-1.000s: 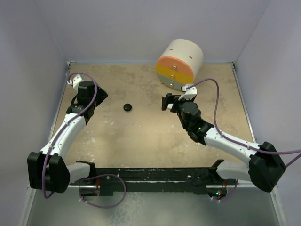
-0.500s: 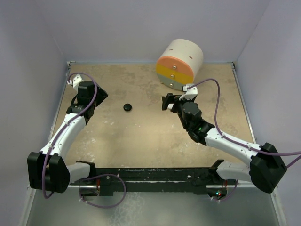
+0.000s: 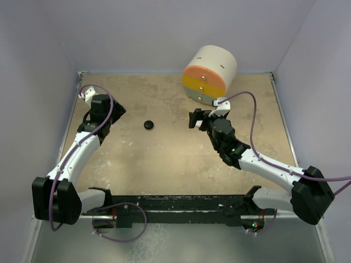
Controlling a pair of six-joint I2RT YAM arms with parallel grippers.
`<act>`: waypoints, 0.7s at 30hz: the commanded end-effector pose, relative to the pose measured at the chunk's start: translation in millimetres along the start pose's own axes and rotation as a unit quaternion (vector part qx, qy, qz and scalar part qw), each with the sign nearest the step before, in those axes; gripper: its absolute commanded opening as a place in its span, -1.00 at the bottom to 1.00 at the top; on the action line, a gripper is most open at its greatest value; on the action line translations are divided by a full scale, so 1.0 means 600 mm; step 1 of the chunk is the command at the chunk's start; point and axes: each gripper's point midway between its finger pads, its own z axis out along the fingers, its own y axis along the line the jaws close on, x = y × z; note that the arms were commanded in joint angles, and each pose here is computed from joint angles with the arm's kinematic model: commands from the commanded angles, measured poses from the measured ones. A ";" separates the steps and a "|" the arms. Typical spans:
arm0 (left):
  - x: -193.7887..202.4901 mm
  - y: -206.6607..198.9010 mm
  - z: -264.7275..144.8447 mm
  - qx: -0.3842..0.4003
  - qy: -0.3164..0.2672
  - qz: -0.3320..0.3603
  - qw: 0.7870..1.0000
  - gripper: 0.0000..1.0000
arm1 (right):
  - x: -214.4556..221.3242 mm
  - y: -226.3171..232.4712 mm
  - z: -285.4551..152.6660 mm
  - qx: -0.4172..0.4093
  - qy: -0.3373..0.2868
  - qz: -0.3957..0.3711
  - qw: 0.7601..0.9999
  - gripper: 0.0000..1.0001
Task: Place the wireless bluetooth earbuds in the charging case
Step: Reset both arms
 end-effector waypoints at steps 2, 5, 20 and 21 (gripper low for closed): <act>-0.032 -0.022 -0.011 0.021 -0.026 -0.012 0.999 0.25 | -0.029 0.002 -0.002 -0.003 -0.024 0.011 1.000 0.99; -0.035 -0.024 -0.012 0.022 -0.028 -0.011 0.999 0.25 | -0.030 0.001 -0.003 -0.002 -0.024 0.012 1.000 0.99; -0.036 -0.024 -0.014 0.022 -0.028 -0.012 0.999 0.25 | -0.033 -0.003 -0.008 -0.001 -0.024 0.010 1.000 0.99; -0.036 -0.024 -0.014 0.022 -0.028 -0.013 0.999 0.25 | -0.035 -0.002 -0.010 -0.001 -0.026 0.011 1.000 0.99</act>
